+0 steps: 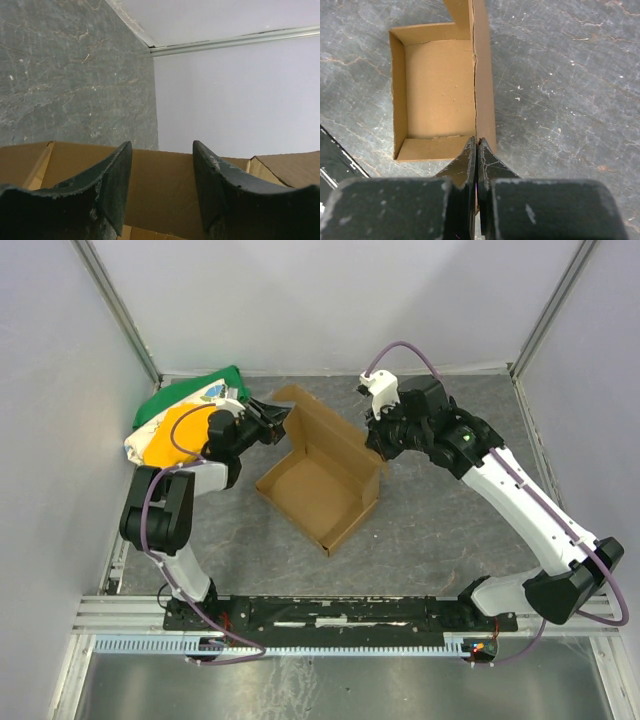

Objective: Fold the paper box

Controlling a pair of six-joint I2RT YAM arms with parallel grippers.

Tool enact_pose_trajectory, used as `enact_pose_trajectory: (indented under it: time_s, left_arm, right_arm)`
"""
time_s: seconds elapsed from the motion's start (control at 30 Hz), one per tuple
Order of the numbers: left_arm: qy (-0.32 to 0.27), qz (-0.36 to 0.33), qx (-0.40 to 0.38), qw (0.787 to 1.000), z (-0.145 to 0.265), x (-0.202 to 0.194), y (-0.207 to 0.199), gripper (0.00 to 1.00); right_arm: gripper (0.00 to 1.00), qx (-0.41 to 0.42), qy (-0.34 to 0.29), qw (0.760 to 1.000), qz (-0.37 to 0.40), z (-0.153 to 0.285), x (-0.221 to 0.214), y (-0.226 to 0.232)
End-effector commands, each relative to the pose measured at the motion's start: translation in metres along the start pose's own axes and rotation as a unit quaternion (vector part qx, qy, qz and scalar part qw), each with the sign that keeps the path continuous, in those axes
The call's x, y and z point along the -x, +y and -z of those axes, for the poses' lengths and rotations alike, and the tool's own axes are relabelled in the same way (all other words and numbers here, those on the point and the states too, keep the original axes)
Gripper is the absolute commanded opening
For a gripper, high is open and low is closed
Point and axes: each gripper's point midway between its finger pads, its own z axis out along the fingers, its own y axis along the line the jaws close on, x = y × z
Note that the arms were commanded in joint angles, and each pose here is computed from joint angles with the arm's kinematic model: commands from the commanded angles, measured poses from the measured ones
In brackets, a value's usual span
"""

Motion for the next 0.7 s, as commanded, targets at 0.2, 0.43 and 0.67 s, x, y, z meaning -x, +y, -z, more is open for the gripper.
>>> enact_pose_trajectory:
  time_s: [0.2,0.43,0.67]
  left_arm:
    - [-0.015,-0.097,0.060,0.993,0.032,-0.008,0.003,0.59]
    - [-0.041,-0.153,0.127,0.979,0.058,-0.004,0.024,0.59]
    - [-0.078,-0.193,0.184,0.961,0.092,0.002,0.036,0.59]
  right_arm:
    - [0.02,0.069,-0.006,0.997,-0.041,0.001,-0.019,0.029]
    - [0.02,0.099,0.011,0.994,-0.044,0.005,-0.045,0.044]
    - [0.02,0.083,0.043,0.995,-0.019,0.008,-0.067,0.054]
